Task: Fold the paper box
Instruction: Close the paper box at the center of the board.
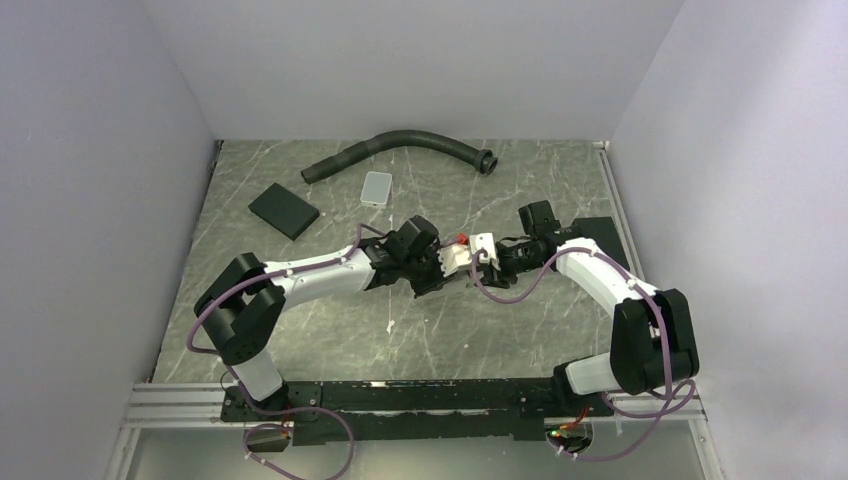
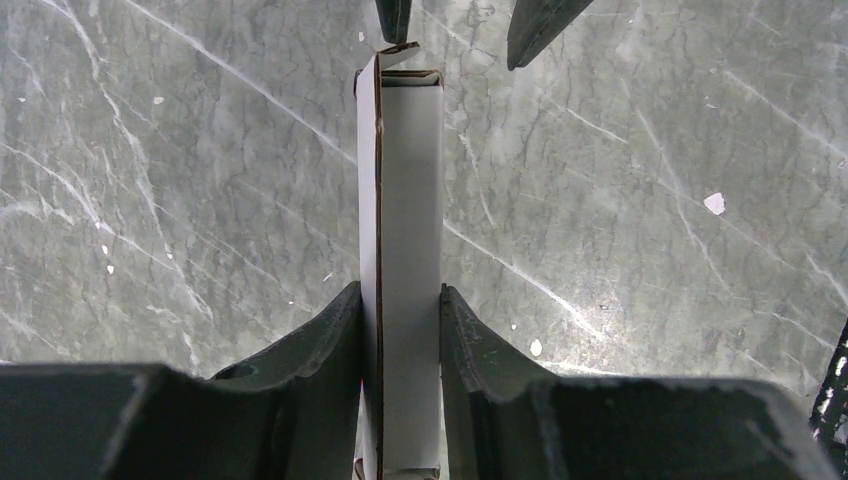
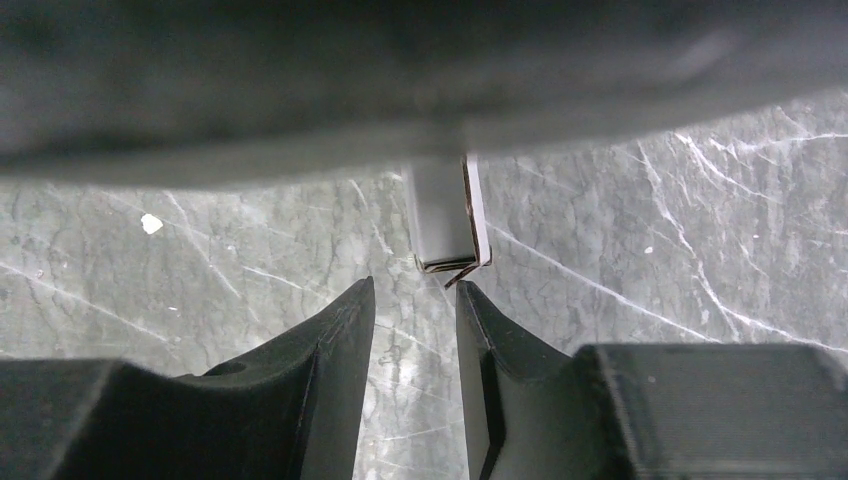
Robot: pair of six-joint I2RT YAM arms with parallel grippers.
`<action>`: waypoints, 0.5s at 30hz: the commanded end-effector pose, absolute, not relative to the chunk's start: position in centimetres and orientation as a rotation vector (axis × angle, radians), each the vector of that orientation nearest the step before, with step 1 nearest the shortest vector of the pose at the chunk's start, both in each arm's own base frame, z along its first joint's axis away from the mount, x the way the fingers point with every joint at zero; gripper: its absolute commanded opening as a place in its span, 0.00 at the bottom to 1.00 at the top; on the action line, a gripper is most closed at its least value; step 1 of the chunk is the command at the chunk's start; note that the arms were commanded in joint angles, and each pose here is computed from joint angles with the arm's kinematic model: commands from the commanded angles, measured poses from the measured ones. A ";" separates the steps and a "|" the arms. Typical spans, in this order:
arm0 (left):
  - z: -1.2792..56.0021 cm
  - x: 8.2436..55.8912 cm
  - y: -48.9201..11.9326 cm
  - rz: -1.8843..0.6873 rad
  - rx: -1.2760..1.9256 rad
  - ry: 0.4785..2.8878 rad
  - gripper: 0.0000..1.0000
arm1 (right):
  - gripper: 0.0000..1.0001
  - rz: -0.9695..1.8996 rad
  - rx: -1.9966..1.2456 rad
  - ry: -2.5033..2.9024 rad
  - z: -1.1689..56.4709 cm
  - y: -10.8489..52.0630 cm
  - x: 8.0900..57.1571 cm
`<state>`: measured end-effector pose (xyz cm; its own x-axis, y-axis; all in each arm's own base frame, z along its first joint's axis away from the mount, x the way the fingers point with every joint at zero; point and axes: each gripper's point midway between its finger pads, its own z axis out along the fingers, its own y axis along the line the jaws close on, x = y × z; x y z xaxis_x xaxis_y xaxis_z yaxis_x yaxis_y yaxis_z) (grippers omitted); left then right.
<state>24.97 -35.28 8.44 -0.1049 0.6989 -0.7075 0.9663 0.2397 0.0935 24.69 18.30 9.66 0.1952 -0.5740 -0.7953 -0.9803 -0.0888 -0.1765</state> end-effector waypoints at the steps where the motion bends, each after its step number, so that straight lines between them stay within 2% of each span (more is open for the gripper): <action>1: 6.6 24.1 -35.0 -0.561 1.531 1.956 0.31 | 0.38 0.785 -1.796 1.417 9.8 18.9 23.4; 7: 6.6 24.1 -35.1 -0.566 1.529 1.956 0.31 | 0.32 0.811 -1.791 1.409 10.0 19.2 23.2; 15: 6.6 24.1 -35.2 -0.571 1.528 1.957 0.31 | 0.29 0.838 -1.783 1.408 10.1 19.4 23.0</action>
<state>24.82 -35.32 8.35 -0.1038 0.6997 -0.7069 0.9686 0.2325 0.0879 23.86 18.45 9.44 0.1610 -0.5630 -0.8106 -0.9869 -0.0985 -0.1276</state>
